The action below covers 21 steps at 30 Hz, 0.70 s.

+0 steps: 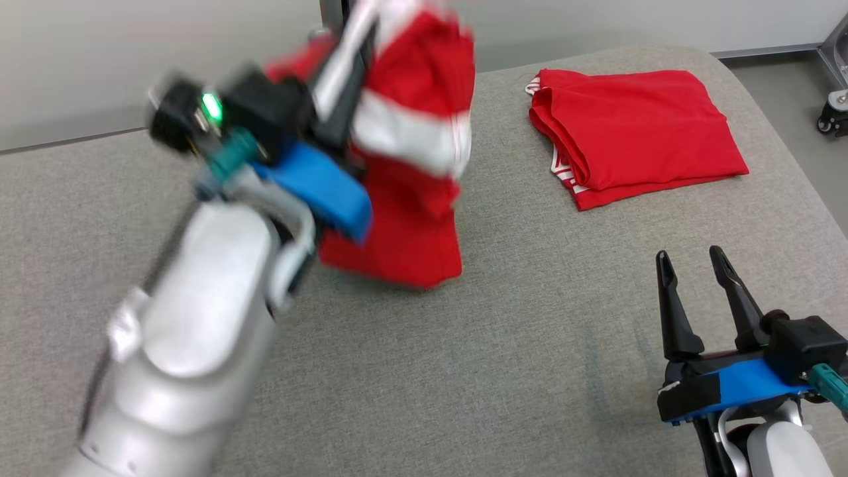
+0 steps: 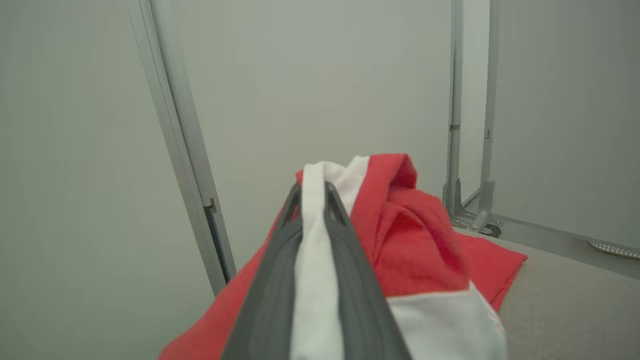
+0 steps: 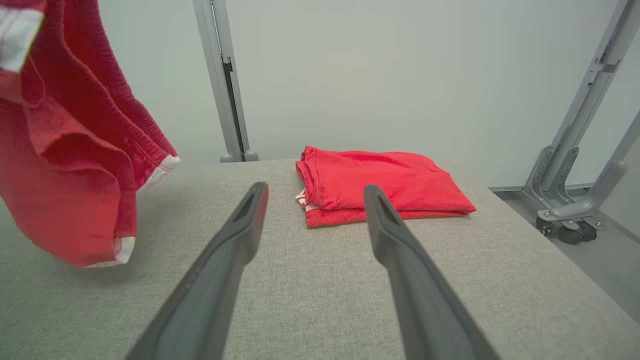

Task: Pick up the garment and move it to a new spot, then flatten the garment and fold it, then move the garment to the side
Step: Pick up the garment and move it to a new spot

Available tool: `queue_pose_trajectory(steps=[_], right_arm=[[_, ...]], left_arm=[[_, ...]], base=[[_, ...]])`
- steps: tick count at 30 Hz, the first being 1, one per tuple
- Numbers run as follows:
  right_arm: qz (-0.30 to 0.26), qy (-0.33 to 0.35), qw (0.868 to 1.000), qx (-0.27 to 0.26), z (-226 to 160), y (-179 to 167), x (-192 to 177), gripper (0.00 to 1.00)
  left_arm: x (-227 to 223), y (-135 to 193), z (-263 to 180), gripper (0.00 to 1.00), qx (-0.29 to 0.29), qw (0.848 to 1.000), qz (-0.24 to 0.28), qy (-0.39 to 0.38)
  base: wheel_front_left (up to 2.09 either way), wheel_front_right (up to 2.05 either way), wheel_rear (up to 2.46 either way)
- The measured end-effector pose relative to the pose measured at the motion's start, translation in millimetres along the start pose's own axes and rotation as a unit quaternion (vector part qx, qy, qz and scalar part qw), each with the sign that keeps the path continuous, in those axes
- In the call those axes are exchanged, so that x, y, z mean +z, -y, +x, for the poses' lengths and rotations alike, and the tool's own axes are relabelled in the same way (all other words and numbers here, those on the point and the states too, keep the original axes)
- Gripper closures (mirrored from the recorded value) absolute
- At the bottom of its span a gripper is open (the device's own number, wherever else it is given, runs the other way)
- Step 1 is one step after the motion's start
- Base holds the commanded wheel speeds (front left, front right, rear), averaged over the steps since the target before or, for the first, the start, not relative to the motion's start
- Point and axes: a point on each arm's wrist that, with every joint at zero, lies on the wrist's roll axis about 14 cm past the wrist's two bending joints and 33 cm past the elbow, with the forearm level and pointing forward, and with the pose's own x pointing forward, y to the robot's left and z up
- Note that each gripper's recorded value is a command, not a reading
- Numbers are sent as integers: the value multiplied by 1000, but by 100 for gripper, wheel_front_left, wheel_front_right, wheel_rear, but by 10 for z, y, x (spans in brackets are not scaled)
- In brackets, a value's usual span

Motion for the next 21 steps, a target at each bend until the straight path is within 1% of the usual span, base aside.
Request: queue_pose_trajectory(steps=[1,3,6,9,12,13,14,15,17,18,19,21], right_arm=[[2,-1,1000,0,1,-4,-12,0],[5,-2,1000,2,6,-17,-29,0],[9,-4,1000,6,17,-48,-49,0],[15,-3,1000,11,34,-92,-59,0],[18,-2,1000,20,51,-154,-58,0],[19,-1,1000,24,56,-180,-53,0],[20,0,999,27,59,-203,-50,0],[21,1,999,31,61,-231,-42,0],[24,4,999,37,60,-273,-17,0],[26,11,999,43,52,-313,28,0],[26,11,999,43,52,-313,28,0],[28,11,998,48,20,-342,42,0]], left_arm=[[-205,76,-76,100,-2,1000,-16,-24],[-604,235,-258,100,-9,997,-31,-75],[-1071,498,-551,100,-19,989,-60,-137],[-1396,799,-842,100,-37,978,-81,-187],[-1555,1003,-1059,100,-46,971,-98,-215],[-1574,1049,-1105,78,-49,969,-99,-219],[-1576,1095,-1135,9,-53,969,-97,-220],[-1567,1118,-1158,0,-54,970,-96,-218],[-1494,1126,-1165,0,-52,973,-95,-205],[-1372,1078,-1136,0,-41,978,-93,-185],[-1372,1078,-1136,0,-41,978,-93,-185],[-1192,939,-1071,0,-19,984,-81,-156]], base=[[0,0,0],[0,0,0],[0,0,0],[0,0,0],[0,0,0],[0,0,0],[0,0,0],[0,0,0],[0,0,0],[0,0,0],[0,0,0],[0,0,0]])
